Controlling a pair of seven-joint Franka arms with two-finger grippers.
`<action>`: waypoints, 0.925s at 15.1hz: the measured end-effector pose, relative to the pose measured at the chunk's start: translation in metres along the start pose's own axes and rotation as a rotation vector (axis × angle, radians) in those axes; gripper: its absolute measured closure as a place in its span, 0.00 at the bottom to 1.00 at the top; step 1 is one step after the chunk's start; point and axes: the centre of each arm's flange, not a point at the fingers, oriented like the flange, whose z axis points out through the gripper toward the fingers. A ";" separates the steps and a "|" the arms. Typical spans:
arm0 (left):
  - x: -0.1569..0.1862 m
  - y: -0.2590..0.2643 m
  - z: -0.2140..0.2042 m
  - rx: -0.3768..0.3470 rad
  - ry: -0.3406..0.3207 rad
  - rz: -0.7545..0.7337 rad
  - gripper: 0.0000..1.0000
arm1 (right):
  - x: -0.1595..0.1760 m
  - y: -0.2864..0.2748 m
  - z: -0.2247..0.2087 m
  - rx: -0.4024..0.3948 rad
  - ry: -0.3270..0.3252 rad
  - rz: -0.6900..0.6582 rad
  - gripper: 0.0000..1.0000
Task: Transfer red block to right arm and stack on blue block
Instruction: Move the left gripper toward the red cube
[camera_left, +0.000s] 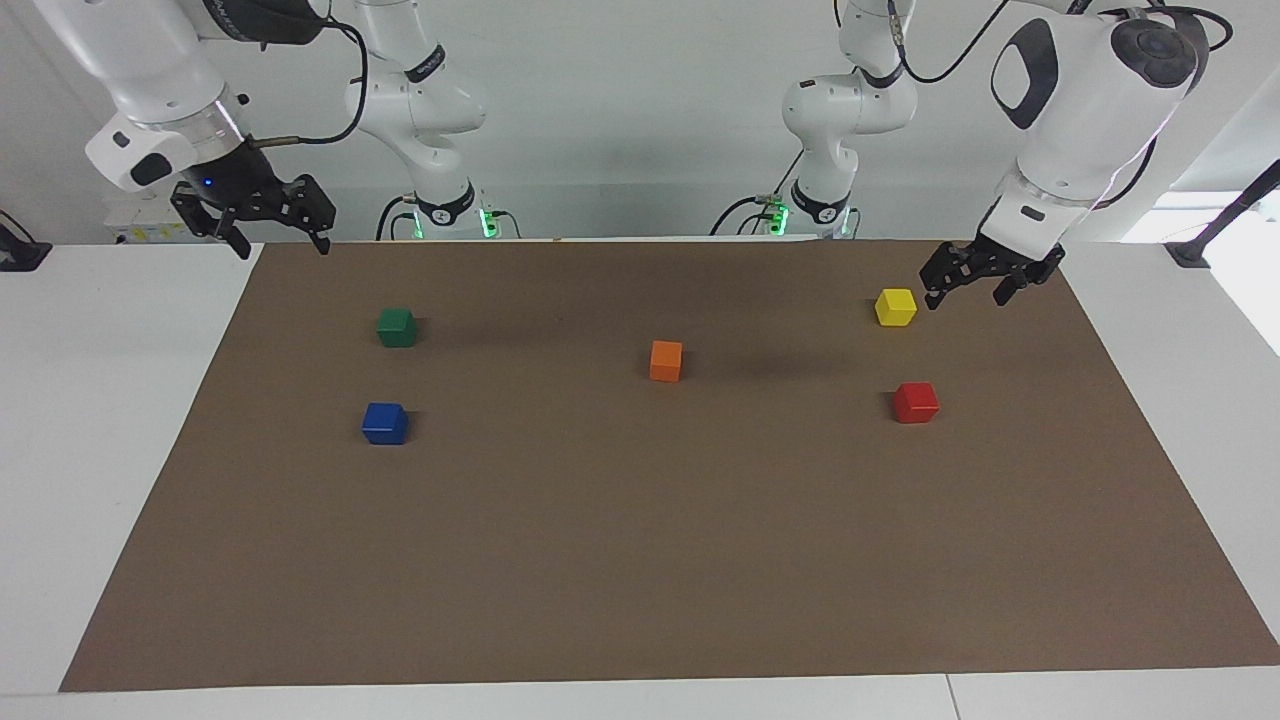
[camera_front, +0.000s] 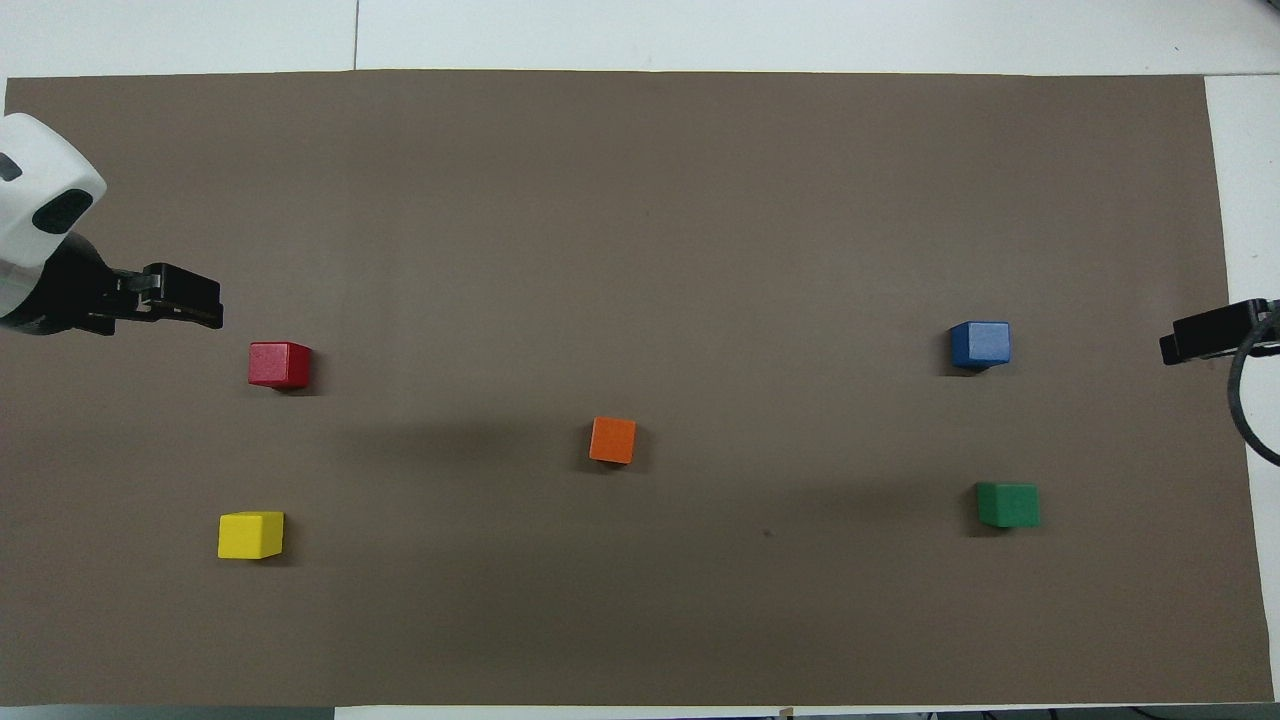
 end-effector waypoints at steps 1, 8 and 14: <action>0.000 0.000 0.000 0.000 0.000 0.000 0.00 | 0.000 0.000 0.000 0.000 0.000 0.000 0.00; 0.000 -0.004 0.000 0.000 -0.004 -0.009 0.00 | 0.000 0.000 0.000 0.000 0.000 0.000 0.00; 0.001 -0.017 0.048 -0.002 0.046 -0.033 0.00 | 0.000 0.001 0.000 0.000 0.000 0.001 0.00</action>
